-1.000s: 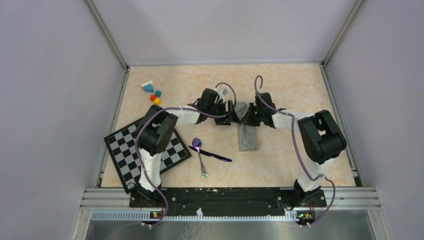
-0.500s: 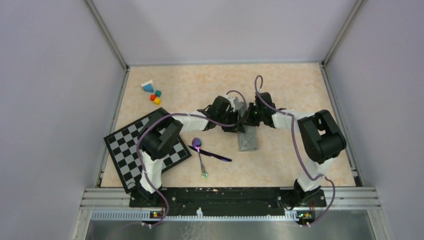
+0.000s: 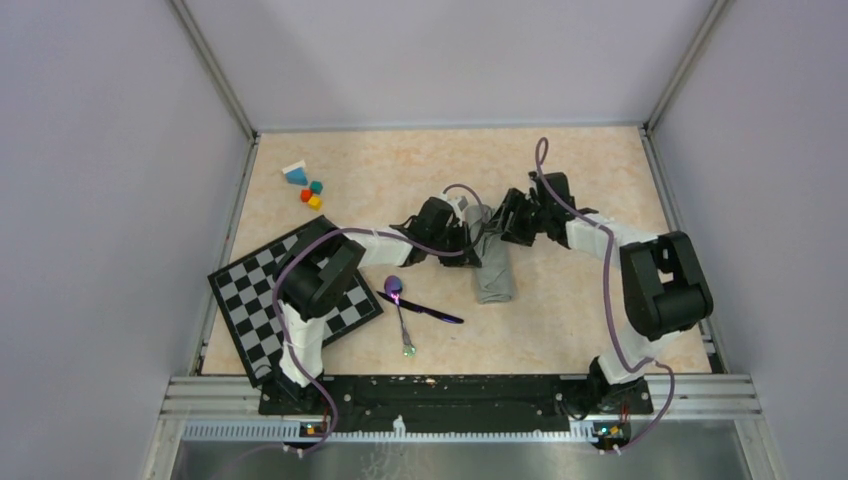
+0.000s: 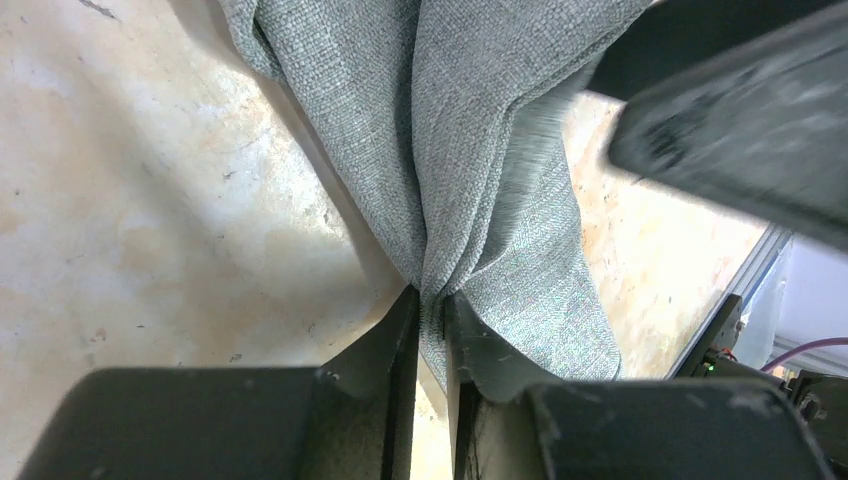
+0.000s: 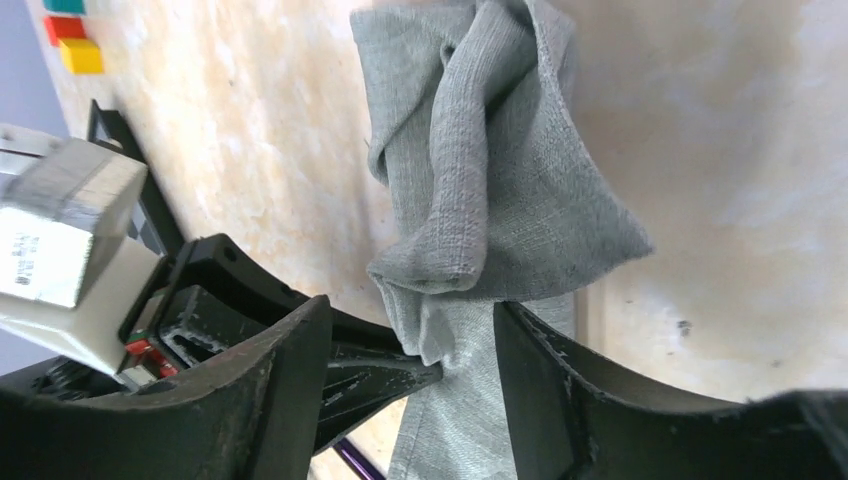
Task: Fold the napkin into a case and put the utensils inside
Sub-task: Fold the 2/3-rectangle-folded napkin at the center of the board.
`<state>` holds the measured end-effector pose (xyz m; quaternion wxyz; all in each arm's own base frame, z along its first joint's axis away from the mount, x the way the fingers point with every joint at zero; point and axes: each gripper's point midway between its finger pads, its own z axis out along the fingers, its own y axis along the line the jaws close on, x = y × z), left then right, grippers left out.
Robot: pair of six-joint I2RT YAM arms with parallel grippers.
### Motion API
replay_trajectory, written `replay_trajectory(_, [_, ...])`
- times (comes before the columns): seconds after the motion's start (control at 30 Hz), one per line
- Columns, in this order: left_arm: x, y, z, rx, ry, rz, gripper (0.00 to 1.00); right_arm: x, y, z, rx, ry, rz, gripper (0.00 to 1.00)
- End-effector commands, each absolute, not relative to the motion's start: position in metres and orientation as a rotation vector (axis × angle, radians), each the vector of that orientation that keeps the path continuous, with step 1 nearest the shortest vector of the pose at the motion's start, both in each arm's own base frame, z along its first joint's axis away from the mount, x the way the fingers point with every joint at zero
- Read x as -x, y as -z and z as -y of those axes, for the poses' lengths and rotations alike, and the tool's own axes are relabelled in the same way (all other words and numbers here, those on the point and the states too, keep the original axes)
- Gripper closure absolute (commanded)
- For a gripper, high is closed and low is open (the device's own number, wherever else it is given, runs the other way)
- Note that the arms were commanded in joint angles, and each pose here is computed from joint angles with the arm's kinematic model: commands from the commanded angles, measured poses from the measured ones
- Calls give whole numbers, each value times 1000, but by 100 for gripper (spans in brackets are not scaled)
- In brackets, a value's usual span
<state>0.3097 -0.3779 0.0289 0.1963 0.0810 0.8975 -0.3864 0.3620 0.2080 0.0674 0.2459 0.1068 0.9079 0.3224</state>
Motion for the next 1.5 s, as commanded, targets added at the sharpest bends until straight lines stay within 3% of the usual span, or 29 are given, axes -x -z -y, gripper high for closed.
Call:
replay_trajectory(0.0, [-291,-5,360,-205,1007,-2616,80,-369,-96,-198,-246,-924,-2400,37])
replay_trajectory(0.13, [-290,-6,361,-210,1017,-2614,81,-381,-96,-197,-250,-916,-2380,31])
replay_trajectory(0.4, [-291,-9,363,-220,1030,-2609,83,-399,-86,-201,-260,-921,-2362,30])
replay_trajectory(0.7, [-290,-11,366,-224,1058,-2588,83,-407,-104,-246,-194,-1021,-2335,48])
replay_trajectory(0.93, [-291,-22,363,-229,1057,-2556,77,-406,-93,-276,-169,-1064,-2361,45])
replay_trajectory(1.17, [-284,-44,346,-205,1090,-2498,56,-403,-97,-295,-48,-1189,-2389,40])
replay_trajectory(1.47, [-289,-88,316,-187,1105,-2416,50,-362,-142,-276,36,-1217,-2375,34])
